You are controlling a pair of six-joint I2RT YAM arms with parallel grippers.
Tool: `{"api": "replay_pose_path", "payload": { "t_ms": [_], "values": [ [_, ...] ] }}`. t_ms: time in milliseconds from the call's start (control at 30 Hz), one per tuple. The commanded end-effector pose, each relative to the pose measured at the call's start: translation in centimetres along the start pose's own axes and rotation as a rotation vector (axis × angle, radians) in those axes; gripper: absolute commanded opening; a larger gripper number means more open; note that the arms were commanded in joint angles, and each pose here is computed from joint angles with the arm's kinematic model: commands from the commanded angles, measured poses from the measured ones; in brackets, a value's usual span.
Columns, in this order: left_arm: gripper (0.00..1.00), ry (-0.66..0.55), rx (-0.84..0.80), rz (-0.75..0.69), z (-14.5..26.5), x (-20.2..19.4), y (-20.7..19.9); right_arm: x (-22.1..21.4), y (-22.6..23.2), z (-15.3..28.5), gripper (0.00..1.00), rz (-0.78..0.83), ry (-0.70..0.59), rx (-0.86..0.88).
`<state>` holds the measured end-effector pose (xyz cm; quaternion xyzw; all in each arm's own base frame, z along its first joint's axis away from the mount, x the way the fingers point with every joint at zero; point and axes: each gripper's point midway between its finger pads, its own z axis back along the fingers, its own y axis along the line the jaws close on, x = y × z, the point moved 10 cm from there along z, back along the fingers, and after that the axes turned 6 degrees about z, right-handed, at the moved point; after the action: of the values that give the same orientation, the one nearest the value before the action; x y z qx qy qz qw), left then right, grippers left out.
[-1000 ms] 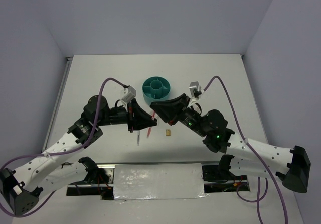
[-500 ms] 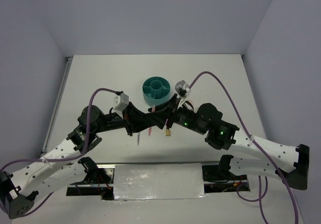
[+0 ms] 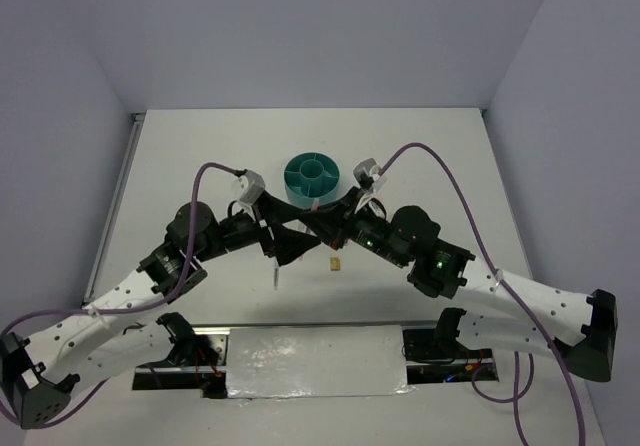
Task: Sort the stationery into containers
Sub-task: Place the pen in the storage box.
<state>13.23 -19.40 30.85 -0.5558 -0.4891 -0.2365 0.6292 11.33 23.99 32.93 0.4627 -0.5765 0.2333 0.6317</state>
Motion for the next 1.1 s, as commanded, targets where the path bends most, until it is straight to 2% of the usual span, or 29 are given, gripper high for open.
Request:
{"api": "replay_pose_path", "payload": {
  "t_ms": [0, 33, 67, 133, 167, 233, 367, 500, 633, 700, 1067],
  "values": [
    [0.99, -0.120, 0.151, 0.002, -0.1, 3.8, -0.6, 0.5, -2.6, -0.9, 0.00, 0.061, -0.026, -0.159],
    [0.99, -0.105, 0.237, 0.028, 0.2, 3.8, -0.2, 1.2, -3.5, -1.5, 0.00, 0.079, -0.038, -0.197],
    [0.99, -0.057, 0.451, 0.085, 1.4, 3.4, 0.8, 1.9, -5.4, -1.7, 0.00, 0.089, -0.053, -0.261],
    [0.99, -0.023, 0.682, 0.124, 3.1, 3.1, 1.5, 2.4, -7.3, -2.9, 0.00, 0.122, -0.050, -0.305],
    [0.99, -0.002, 0.856, 0.144, 5.0, 2.9, 1.8, 2.6, -8.1, -3.4, 0.00, 0.142, -0.049, -0.311],
    [0.99, 0.010, 0.944, 0.145, 6.5, 3.0, 1.6, 2.6, -10.4, -4.9, 0.00, 0.221, -0.024, -0.351],
    [0.99, 0.041, 0.919, 0.093, 9.1, 3.3, 0.0, 2.3, -13.1, -7.8, 0.00, 0.325, -0.013, -0.376],
    [0.99, 0.089, 0.890, 0.011, 10.2, 2.1, 0.2, 1.8, -15.3, -9.8, 0.00, 0.388, 0.009, -0.418],
    [0.99, 0.107, 0.860, 0.029, 10.3, -0.7, 1.5, 0.8, -17.8, -11.2, 0.00, 0.398, 0.018, -0.426],
    [0.99, 0.128, 0.786, 0.014, 10.1, -0.4, 0.9, 1.1, -18.5, -11.8, 0.00, 0.399, 0.015, -0.428],
    [0.99, 0.148, 0.759, 0.012, 9.8, -0.8, 1.0, 2.1, -20.3, -13.3, 0.00, 0.361, -0.004, -0.397]
  ]
}}
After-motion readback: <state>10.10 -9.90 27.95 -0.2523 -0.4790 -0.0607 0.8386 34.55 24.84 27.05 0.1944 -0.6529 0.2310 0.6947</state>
